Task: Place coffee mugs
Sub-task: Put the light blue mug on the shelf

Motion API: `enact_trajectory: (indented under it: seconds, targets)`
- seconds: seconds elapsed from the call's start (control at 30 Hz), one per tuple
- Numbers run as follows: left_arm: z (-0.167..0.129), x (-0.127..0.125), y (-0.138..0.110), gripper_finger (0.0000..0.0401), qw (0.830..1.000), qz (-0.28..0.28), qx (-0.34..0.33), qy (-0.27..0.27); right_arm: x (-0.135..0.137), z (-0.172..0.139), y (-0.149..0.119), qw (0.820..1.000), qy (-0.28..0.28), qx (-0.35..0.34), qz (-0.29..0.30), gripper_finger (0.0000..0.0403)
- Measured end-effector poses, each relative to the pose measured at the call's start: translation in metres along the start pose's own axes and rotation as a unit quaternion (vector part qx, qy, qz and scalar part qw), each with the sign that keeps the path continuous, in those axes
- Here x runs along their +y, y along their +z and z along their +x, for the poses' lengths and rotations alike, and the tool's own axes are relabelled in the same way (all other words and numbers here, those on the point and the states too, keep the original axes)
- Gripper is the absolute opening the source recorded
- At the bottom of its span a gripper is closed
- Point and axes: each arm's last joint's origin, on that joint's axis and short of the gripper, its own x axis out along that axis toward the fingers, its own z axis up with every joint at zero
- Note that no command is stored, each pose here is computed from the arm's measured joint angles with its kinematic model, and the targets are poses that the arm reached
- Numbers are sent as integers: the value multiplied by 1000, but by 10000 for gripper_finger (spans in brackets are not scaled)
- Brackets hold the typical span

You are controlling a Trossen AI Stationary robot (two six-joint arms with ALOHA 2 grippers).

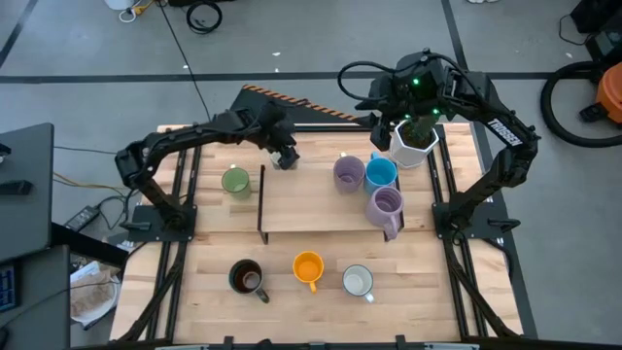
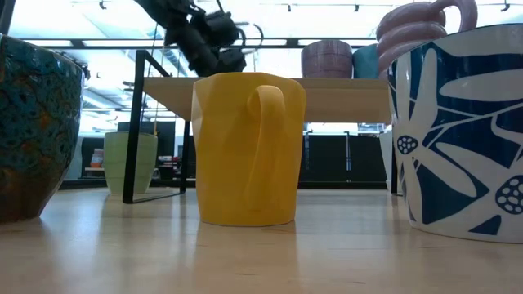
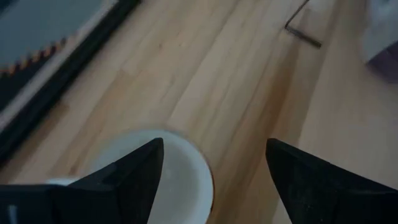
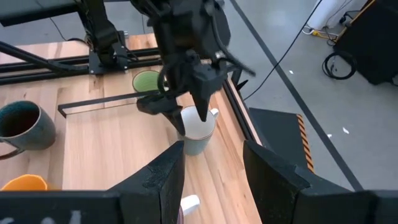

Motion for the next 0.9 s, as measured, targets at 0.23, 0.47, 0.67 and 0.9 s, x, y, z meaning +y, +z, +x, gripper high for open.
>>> enact_trajectory:
  seconds: [0.23,0.47,0.67,0.9]
  targets:
    - [30,5,-10,267,998,-9,55,-1,0,0,0,1000,0,0,5,169]
    - [44,7,-15,239,997,6,80,17,0,0,0,1000,0,0,9,169]
    - [50,7,-18,200,995,26,91,33,0,0,0,1000,0,0,9,169]
    - [52,1,-19,126,993,62,92,34,0,0,0,1000,0,0,10,169]
